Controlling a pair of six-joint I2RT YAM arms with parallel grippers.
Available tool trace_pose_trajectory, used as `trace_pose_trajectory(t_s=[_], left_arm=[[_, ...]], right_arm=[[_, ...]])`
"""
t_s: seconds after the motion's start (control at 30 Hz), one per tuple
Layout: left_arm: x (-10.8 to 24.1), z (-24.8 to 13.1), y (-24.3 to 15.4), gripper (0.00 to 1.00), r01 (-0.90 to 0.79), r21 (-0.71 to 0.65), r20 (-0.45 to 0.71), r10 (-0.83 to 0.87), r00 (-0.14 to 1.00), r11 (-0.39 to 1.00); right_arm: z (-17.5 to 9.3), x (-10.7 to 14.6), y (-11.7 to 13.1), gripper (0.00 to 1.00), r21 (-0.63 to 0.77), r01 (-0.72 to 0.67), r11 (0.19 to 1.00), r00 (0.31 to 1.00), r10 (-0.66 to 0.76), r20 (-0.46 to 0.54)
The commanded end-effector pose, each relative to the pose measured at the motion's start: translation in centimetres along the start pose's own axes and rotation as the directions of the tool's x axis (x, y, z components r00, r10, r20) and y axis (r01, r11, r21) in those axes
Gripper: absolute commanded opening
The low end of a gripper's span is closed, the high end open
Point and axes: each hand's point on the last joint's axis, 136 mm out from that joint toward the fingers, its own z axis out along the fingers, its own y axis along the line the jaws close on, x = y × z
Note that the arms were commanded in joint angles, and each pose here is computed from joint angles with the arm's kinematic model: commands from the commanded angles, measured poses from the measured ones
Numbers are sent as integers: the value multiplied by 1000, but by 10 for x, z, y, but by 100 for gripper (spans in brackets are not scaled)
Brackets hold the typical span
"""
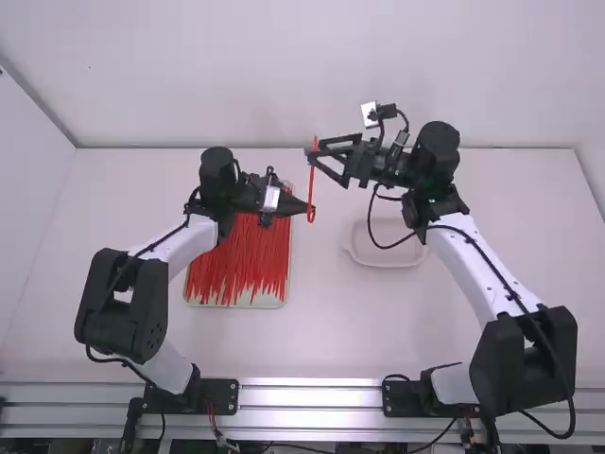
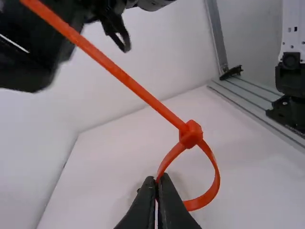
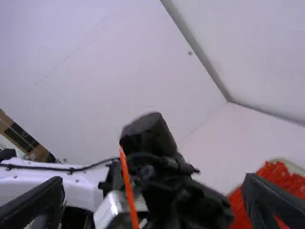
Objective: Fasten the cable tie
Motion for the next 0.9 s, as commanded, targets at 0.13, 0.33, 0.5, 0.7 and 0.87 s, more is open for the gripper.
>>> trace_pose_trajectory(t_s=[0.13,0.33,0.5,0.7,0.87], left_arm=[[0,-4,11,2,117,-58,-9,-118,993,991],[-9,-7,24,2,158,-115,2,-159,987,981],[-20,-10,32,2,174,-143,23,-172,985,974],[-25,-10,33,2,195,-141,35,-192,981,970],[-21,-10,32,2,227,-139,33,-224,974,964]], right_arm=[[-21,11,-11,99,32,31,999,997,-29,-70],[-21,26,-10,99,3,65,998,991,-64,-120],[-11,31,4,98,-58,118,991,983,-125,-136],[0,24,20,99,-114,224,968,966,-236,-106],[8,22,34,98,-159,295,942,947,-310,-83]])
